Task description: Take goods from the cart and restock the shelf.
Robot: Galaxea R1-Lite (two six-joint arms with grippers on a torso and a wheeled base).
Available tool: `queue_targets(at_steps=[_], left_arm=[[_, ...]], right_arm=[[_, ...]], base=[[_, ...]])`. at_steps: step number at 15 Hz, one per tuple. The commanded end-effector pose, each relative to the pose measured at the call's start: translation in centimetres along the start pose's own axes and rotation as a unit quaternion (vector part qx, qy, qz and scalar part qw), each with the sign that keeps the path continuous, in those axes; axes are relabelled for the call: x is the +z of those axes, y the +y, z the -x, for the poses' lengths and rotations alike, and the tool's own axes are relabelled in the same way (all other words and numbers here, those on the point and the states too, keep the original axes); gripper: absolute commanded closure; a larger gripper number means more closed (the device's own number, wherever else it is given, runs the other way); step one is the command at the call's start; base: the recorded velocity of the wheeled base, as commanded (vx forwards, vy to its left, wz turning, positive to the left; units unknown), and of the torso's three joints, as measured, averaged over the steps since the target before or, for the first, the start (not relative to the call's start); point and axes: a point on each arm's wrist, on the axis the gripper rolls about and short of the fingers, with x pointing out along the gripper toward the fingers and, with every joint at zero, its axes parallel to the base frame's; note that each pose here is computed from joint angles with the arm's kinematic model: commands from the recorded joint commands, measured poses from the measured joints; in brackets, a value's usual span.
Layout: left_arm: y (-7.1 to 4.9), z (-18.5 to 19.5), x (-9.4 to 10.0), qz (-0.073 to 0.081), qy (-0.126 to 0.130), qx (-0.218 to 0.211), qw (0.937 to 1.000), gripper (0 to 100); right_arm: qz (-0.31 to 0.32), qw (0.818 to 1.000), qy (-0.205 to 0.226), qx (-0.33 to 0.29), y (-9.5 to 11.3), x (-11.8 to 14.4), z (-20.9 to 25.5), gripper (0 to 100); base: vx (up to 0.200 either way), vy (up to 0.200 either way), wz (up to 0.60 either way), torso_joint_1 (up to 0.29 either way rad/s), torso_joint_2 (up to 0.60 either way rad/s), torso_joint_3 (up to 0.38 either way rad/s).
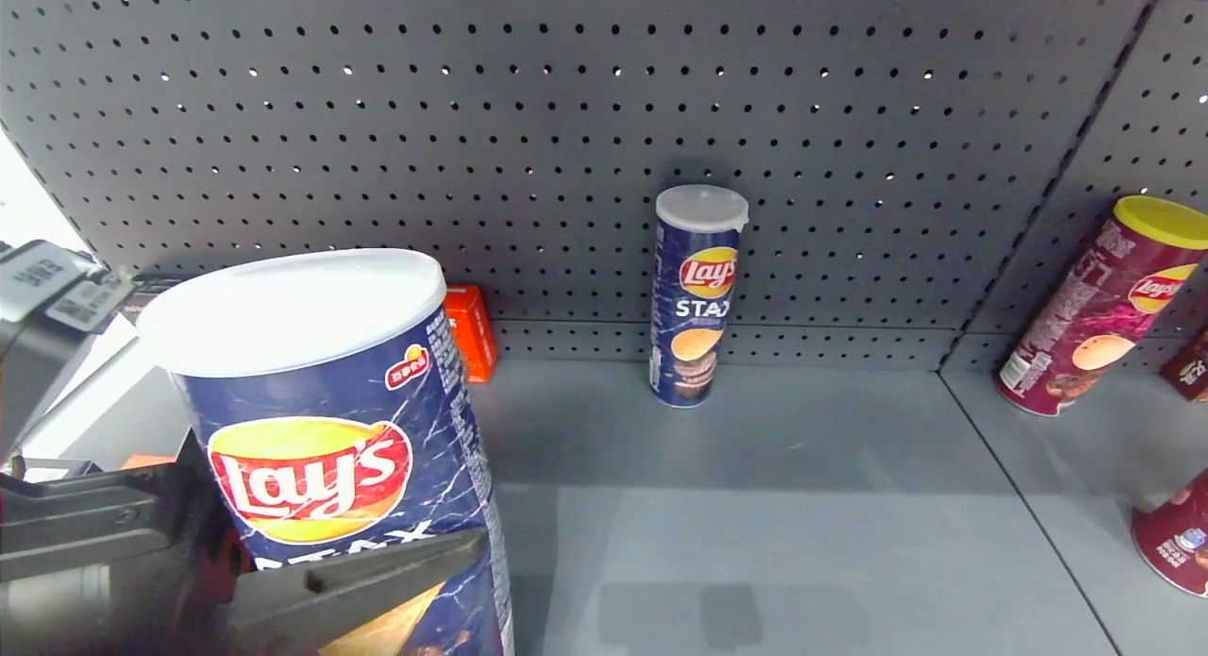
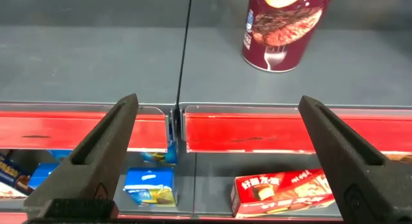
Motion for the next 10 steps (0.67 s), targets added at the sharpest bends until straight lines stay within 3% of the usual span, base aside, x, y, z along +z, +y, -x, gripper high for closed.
queue_targets(at_steps=[1,10], left_arm=[[0.0,0.01,-0.01,-0.001,0.0,0.0,1.0,100],[0.07,0.04,0.0,0.0,0.0,0.003,1.0,100]], right_arm=[[0.0,1.0,0.0,0.0,0.0,0.0,0.0,0],[0.0,1.0,0.0,0.001,0.0,0.0,0.0,0]], base=[[0.0,0.0,0.0,0.0,0.0,0.0],[0.0,0.0,0.0,0.0,0.0,0.0]])
